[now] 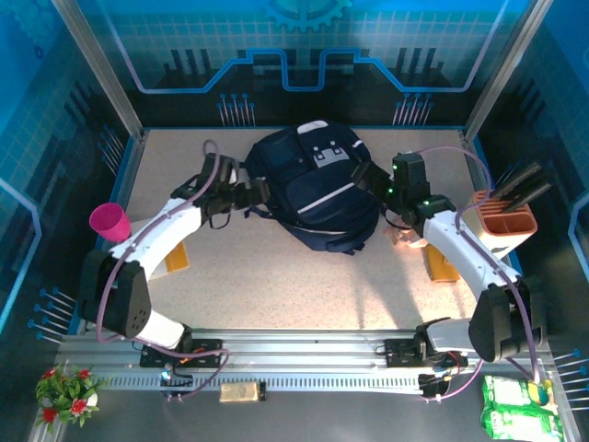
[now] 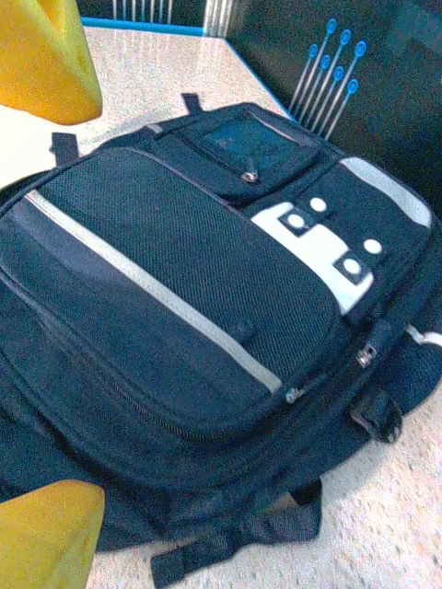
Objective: Pack books, pencil case, and school supplies into a backpack
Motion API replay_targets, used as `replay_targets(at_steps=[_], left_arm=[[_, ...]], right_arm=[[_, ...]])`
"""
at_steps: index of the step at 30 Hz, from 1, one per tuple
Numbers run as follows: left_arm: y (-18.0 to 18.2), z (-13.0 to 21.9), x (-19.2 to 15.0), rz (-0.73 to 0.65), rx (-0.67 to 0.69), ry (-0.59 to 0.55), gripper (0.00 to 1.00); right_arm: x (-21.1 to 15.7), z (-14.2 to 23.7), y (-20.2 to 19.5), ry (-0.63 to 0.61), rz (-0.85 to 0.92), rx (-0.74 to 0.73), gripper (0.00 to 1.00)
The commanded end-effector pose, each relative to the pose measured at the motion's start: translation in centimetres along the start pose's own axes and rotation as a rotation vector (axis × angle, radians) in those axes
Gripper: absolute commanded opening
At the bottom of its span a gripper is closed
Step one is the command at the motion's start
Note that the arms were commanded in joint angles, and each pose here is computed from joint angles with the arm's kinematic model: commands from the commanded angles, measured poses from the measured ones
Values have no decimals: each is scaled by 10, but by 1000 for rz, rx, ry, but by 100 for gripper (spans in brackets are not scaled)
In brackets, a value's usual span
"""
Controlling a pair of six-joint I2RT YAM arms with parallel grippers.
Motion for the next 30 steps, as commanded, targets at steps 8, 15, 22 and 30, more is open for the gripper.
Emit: replay_targets(at_steps=[8, 15, 22, 30], left_arm=[[109, 11, -55, 324, 380, 6, 99], [140, -9, -71, 422, 424, 96, 99], [151, -28, -71, 480, 360, 191, 99], [158, -40, -71, 512, 317, 260, 99]], right_arm=[[-5, -15, 24, 52, 23, 126, 100], [-10, -23, 22, 82, 9, 129, 100], [-12, -27, 20, 94, 3, 122, 100], [-10, -26, 18, 89, 6, 111, 100]])
Point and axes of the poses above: each hand's point on the last joint's axis, 136 mm out from that joint toward the fingers, its own z axis back along the fingers, its own y axis along the line the jaws close on, x = y × z, the point moved 7 cm from there along z, back along the fingers, and after that the axes turned 8 degrees about -z, right-handed, at the moved point
